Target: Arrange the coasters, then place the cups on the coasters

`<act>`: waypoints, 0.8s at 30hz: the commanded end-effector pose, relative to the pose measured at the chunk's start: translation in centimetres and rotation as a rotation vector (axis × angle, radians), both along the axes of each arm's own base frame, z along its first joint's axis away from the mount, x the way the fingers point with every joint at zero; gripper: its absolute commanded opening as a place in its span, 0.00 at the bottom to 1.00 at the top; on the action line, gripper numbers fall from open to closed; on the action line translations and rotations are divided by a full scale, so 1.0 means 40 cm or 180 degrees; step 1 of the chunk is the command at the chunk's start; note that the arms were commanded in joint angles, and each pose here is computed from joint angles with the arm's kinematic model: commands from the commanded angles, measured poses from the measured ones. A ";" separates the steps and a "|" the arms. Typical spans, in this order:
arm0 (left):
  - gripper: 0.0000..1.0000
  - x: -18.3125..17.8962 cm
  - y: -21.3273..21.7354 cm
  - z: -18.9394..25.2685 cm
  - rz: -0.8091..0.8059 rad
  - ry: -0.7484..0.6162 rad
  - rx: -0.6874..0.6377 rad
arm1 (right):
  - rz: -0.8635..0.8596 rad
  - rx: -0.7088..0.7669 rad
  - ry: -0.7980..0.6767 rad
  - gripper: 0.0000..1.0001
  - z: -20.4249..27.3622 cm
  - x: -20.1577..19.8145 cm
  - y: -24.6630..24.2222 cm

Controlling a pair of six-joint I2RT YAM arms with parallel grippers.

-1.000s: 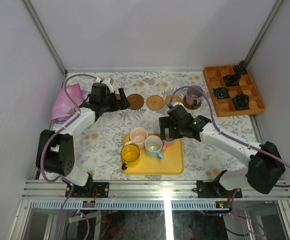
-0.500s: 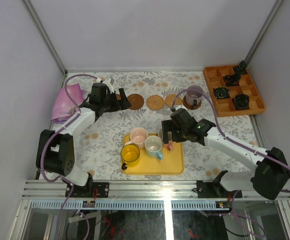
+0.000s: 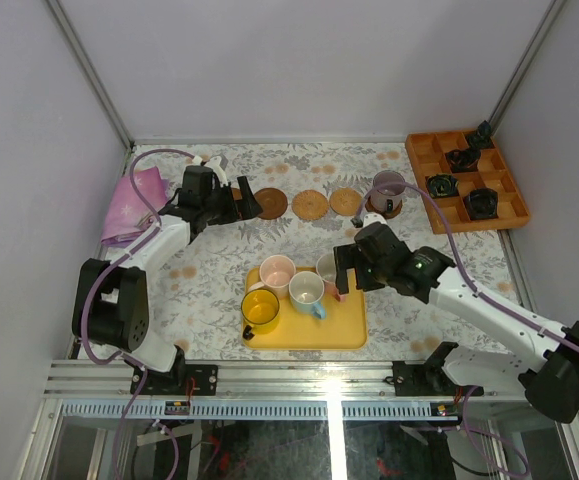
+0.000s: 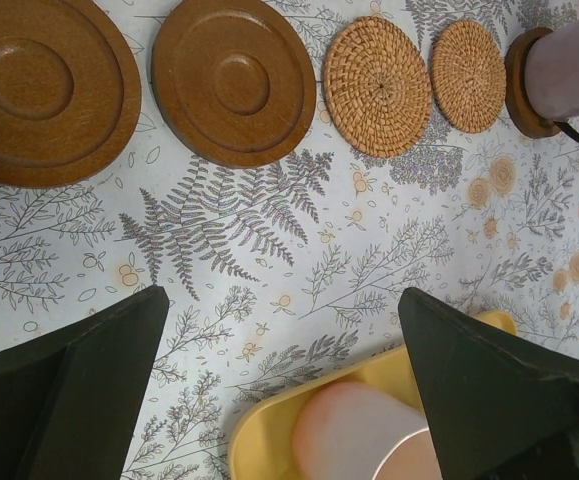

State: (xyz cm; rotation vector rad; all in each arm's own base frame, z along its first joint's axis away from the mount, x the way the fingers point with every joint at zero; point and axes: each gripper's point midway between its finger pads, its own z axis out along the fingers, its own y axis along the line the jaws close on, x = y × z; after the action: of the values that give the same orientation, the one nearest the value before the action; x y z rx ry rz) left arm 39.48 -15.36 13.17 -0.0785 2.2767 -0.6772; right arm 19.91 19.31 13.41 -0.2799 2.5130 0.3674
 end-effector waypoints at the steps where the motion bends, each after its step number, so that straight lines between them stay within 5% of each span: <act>1: 1.00 0.017 -0.013 0.009 -0.0020 -0.0086 -0.0095 | 0.0077 -0.0036 0.0070 0.95 -0.030 -0.015 0.004; 24: 1.00 0.010 0.000 -0.008 -0.0010 -0.0012 0.0023 | 0.0386 -0.0073 0.0230 0.71 -0.159 0.006 0.088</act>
State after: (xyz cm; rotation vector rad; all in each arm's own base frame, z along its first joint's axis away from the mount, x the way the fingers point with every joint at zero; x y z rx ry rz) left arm 39.40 -15.46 13.01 -0.0860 2.2840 -0.6868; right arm 19.96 21.53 7.09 -0.3820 2.6070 0.3585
